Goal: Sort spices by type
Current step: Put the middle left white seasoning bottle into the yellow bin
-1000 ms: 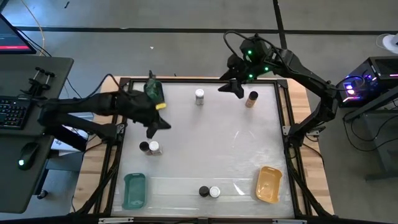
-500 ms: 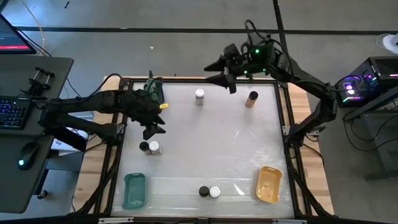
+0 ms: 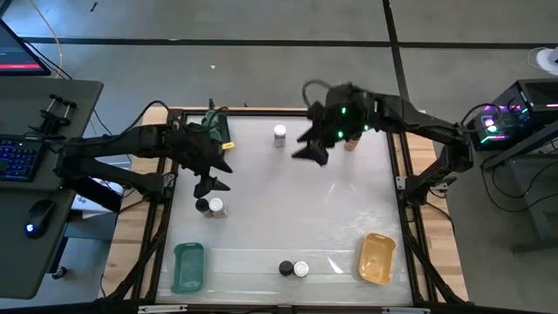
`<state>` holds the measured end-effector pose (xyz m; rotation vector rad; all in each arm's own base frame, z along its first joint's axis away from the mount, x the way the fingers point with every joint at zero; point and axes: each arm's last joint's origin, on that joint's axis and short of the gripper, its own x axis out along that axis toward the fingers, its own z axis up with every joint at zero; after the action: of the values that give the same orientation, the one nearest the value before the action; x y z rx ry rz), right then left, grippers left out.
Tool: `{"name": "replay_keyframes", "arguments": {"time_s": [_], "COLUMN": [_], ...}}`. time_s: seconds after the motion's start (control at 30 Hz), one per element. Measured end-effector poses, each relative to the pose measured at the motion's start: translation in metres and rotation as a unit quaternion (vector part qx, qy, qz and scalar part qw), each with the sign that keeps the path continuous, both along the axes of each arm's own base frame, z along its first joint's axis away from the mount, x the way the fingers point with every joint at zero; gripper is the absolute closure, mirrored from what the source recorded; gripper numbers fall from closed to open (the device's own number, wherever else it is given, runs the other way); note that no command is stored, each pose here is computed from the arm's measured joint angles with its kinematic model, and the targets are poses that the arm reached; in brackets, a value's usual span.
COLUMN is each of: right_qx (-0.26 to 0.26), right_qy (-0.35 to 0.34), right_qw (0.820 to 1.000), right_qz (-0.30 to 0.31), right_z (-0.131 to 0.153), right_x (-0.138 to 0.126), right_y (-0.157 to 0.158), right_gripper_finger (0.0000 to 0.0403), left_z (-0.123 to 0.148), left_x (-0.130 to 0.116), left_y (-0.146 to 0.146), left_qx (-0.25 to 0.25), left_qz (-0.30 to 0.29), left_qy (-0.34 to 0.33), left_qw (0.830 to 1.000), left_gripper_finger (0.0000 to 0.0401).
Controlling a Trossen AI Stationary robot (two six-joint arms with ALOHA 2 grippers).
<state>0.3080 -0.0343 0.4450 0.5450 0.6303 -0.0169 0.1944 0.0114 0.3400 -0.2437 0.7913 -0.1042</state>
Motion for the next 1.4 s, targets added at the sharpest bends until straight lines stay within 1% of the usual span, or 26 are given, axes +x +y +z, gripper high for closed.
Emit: {"name": "replay_keyframes", "arguments": {"time_s": [0.07, 0.17, 0.3, 0.43, 0.53, 0.6, 0.67, 0.73, 0.83, 0.93, 1.07, 1.17, 1.23, 1.3, 1.4], "right_qx": [-0.002, -0.023, -0.06, -0.106, -0.157, -0.183, -0.188, -0.176, -0.152, -0.15, -0.157, -0.137, -0.129, -0.12, -0.104], "right_qy": [0.021, 0.057, 0.095, 0.11, 0.108, 0.106, 0.115, 0.128, 0.15, 0.176, 0.202, 0.216, 0.23, 0.235, 0.234], "right_qw": [1.0, 0.997, 0.99, 0.978, 0.966, 0.961, 0.961, 0.963, 0.968, 0.967, 0.963, 0.965, 0.963, 0.964, 0.966], "right_qz": [0.022, 0.049, 0.085, 0.145, 0.176, 0.177, 0.169, 0.157, 0.131, 0.109, 0.08, 0.056, 0.049, 0.043, 0.033], "right_z": [-0.005, -0.015, -0.026, -0.035, -0.042, -0.047, -0.054, -0.061, -0.065, -0.071, -0.08, -0.09, -0.099, -0.106, -0.115], "right_x": [0.001, 0.005, 0.008, 0.011, 0.017, 0.023, 0.031, 0.036, 0.036, 0.032, 0.028, 0.028, 0.027, 0.027, 0.028], "right_y": [0.012, 0.03, 0.055, 0.08, 0.095, 0.101, 0.103, 0.104, 0.107, 0.115, 0.122, 0.125, 0.129, 0.134, 0.14], "right_gripper_finger": [0.0054, 0.0054, 0.0054, 0.0054, 0.0054, 0.0054, 0.0054, 0.0054, 0.0054, 0.0054, 0.0054, 0.0054, 0.0054, 0.0054, 0.0054], "left_z": [0.004, 0.007, 0.009, 0.004, -0.003, -0.009, -0.016, -0.022, -0.026, -0.024, -0.022, -0.031, -0.036, -0.037, -0.04], "left_x": [0.0, 0.001, 0.005, 0.009, 0.011, 0.013, 0.012, 0.011, 0.009, 0.004, -0.012, -0.026, -0.033, -0.035, -0.033], "left_y": [-0.004, -0.016, -0.04, -0.076, -0.103, -0.116, -0.124, -0.127, -0.125, -0.118, -0.1, -0.09, -0.085, -0.082, -0.081], "left_qx": [0.012, 0.043, 0.05, 0.049, 0.079, 0.104, 0.124, 0.14, 0.157, 0.168, 0.157, 0.132, 0.128, 0.132, 0.152], "left_qz": [0.005, 0.019, 0.036, 0.016, -0.013, -0.016, -0.008, -0.001, 0.0, -0.002, 0.017, 0.023, 0.022, 0.024, 0.004], "left_qy": [-0.006, -0.006, 0.003, 0.049, 0.088, 0.107, 0.129, 0.158, 0.186, 0.198, 0.186, 0.165, 0.155, 0.142, 0.134], "left_qw": [1.0, 0.999, 0.998, 0.997, 0.993, 0.989, 0.984, 0.977, 0.97, 0.966, 0.97, 0.977, 0.979, 0.981, 0.979], "left_gripper_finger": [0.0116, 0.0116, 0.0116, 0.0116, 0.0116, 0.0116, 0.0116, 0.0116, 0.0117, 0.0117, 0.0117, 0.0117, 0.0117, 0.0117, 0.0117]}}
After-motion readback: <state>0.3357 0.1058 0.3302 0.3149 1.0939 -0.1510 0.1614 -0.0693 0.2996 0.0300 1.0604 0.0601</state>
